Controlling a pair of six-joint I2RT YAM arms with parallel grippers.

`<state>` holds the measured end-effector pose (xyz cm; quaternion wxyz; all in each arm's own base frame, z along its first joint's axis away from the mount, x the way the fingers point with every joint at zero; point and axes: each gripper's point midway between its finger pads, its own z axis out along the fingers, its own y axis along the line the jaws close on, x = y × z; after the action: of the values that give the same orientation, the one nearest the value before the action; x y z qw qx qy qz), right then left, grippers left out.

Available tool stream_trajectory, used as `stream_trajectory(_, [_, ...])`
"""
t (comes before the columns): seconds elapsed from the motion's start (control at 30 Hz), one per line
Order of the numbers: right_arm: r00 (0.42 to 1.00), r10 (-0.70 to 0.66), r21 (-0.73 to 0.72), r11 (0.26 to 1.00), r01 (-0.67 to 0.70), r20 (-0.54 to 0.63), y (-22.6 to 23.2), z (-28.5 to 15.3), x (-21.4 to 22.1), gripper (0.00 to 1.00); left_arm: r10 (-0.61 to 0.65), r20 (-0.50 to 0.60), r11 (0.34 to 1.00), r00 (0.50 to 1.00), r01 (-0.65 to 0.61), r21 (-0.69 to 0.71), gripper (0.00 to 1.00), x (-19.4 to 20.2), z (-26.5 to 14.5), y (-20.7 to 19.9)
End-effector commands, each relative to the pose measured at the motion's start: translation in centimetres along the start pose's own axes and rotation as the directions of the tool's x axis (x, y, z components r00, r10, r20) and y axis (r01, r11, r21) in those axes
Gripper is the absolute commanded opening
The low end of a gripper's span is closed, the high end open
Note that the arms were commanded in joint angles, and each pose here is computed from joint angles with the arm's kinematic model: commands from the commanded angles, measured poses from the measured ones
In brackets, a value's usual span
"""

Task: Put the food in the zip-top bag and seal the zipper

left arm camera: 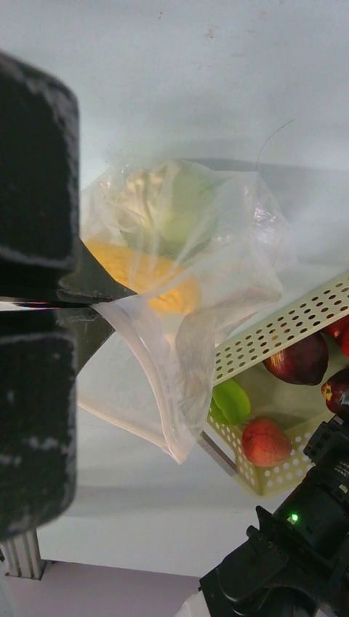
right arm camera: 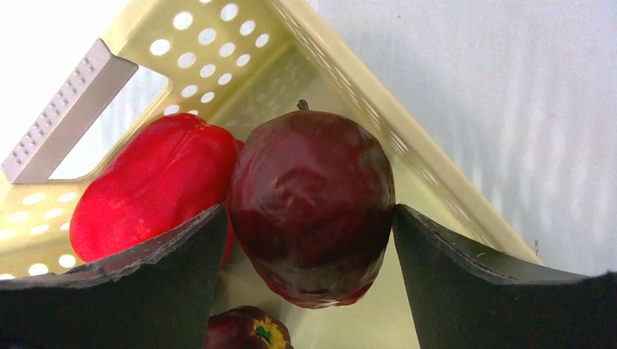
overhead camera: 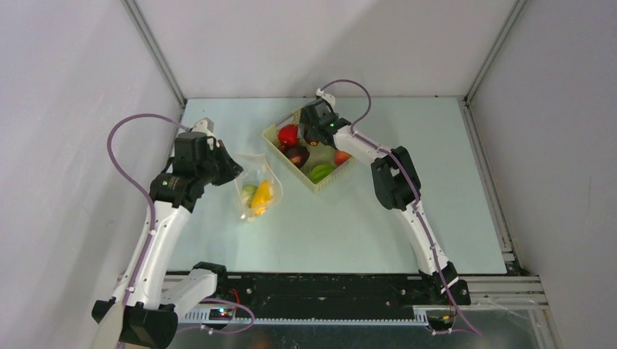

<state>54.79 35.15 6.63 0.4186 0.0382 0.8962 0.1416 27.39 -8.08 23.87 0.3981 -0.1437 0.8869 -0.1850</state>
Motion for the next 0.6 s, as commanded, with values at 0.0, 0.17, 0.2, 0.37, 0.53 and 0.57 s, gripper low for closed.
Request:
stream_trajectory(0.0, [0.998, 0.049, 0.008, 0.999, -0.05, 0.033, 0.2, -0.2, -1.7, 0.85, 0.001, 0.046, 0.999, 0.999, -0.004, 0.052, 0.0, -1.0, -1.1, -1.0])
stream_trajectory(0.17, [0.997, 0.073, 0.008, 0.997, -0.073, 0.019, 0.0, 0.2, -1.3, 0.77, 0.001, 0.048, 0.999, 0.999, -0.003, 0.054, 0.0, -1.0, -1.1, -1.0])
stream_trajectory(0.2, [0.997, 0.075, 0.005, 0.997, -0.075, 0.016, 0.1, 0.2, -1.2, 0.74, 0.001, 0.049, 0.999, 0.999, -0.004, 0.054, 0.0, -1.0, -1.2, -1.0])
stream_trajectory(0.37, [0.997, 0.079, 0.007, 0.997, -0.079, 0.024, 0.0, 0.0, -1.5, 0.55, 0.001, 0.048, 0.998, 0.999, -0.004, 0.055, 0.0, -1.0, -1.1, -1.0])
stream_trajectory(0.53, [0.996, 0.066, -0.012, 0.998, -0.065, 0.062, 0.5, -2.0, -3.3, 0.39, 0.002, 0.047, 0.999, 0.999, -0.005, 0.054, 0.0, -1.0, -1.1, -1.0])
stream_trajectory(0.57, [0.995, 0.064, -0.022, 0.998, -0.062, 0.073, 0.7, -2.3, -3.6, 0.37, 0.002, 0.047, 0.999, 0.999, -0.004, 0.053, 0.0, -1.0, -1.1, -1.0])
